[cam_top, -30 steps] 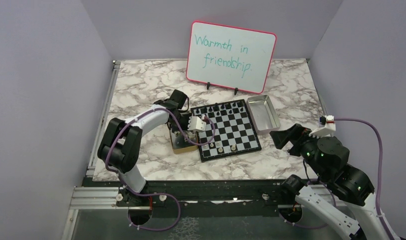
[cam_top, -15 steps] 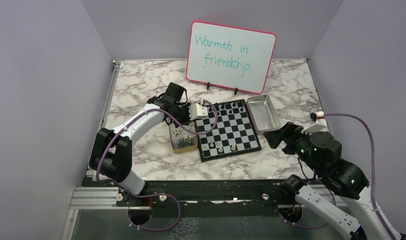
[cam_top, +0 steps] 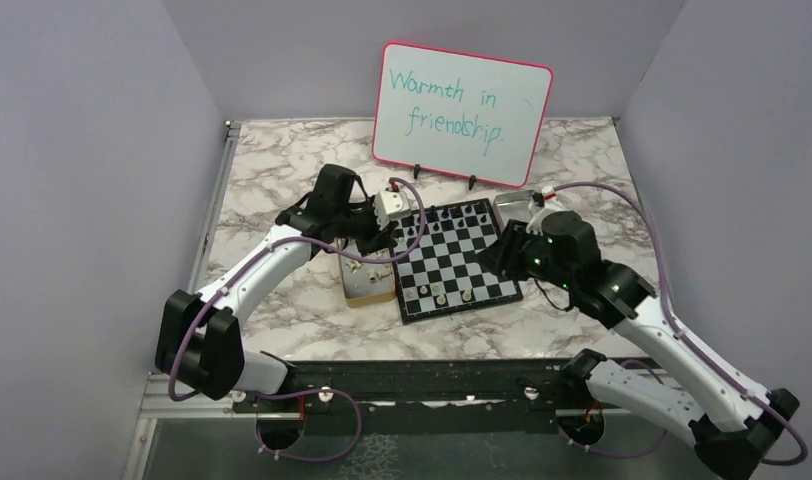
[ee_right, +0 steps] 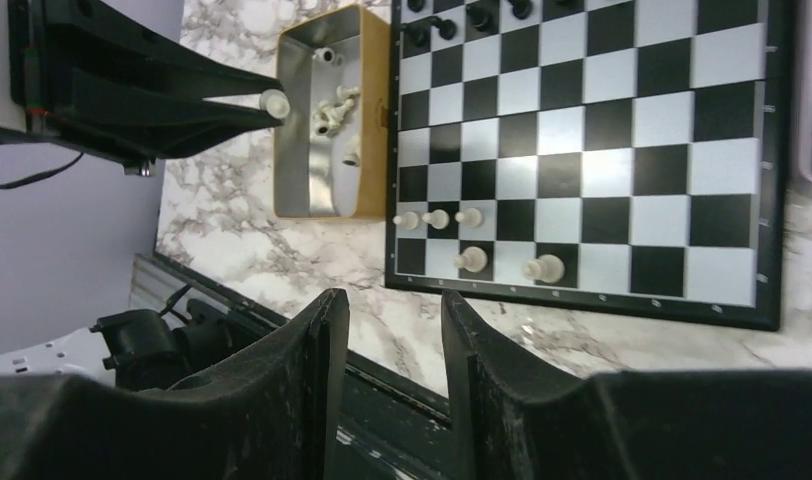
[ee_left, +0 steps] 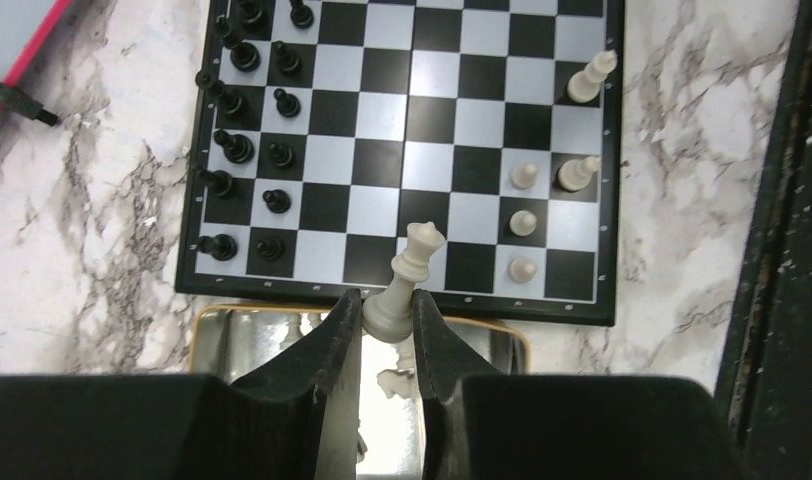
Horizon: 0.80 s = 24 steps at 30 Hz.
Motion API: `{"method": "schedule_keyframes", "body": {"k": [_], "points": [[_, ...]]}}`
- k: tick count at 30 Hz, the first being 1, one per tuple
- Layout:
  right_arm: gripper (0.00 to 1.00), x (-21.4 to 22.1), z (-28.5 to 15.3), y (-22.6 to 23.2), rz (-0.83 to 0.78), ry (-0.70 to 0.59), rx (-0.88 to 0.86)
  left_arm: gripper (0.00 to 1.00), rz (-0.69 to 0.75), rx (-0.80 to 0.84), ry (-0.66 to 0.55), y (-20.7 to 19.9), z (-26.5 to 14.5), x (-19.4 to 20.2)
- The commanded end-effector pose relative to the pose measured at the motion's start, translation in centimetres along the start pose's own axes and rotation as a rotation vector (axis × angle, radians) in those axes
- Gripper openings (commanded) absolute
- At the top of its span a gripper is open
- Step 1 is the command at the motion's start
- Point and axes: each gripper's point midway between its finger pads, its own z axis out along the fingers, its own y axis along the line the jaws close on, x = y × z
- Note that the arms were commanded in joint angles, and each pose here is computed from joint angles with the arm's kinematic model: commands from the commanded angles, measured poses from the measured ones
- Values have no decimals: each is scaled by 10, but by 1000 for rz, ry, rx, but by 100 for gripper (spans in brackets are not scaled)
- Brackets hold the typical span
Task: Set up the chess pieces on the board
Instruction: Place the chess piece on the chessboard.
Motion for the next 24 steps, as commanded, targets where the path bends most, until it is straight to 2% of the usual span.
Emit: {"method": "schedule_keyframes", "body": {"k": [1, 13, 24], "points": [[44, -6, 26, 44, 21, 35, -175, 5, -61, 81, -143, -24, -4, -24], [48, -2, 90, 75, 48, 136, -276, 6, -135, 115, -228, -44, -8, -28], [53, 4, 107, 93, 49, 186, -344, 6, -165, 115, -275, -46, -5, -30]]}}
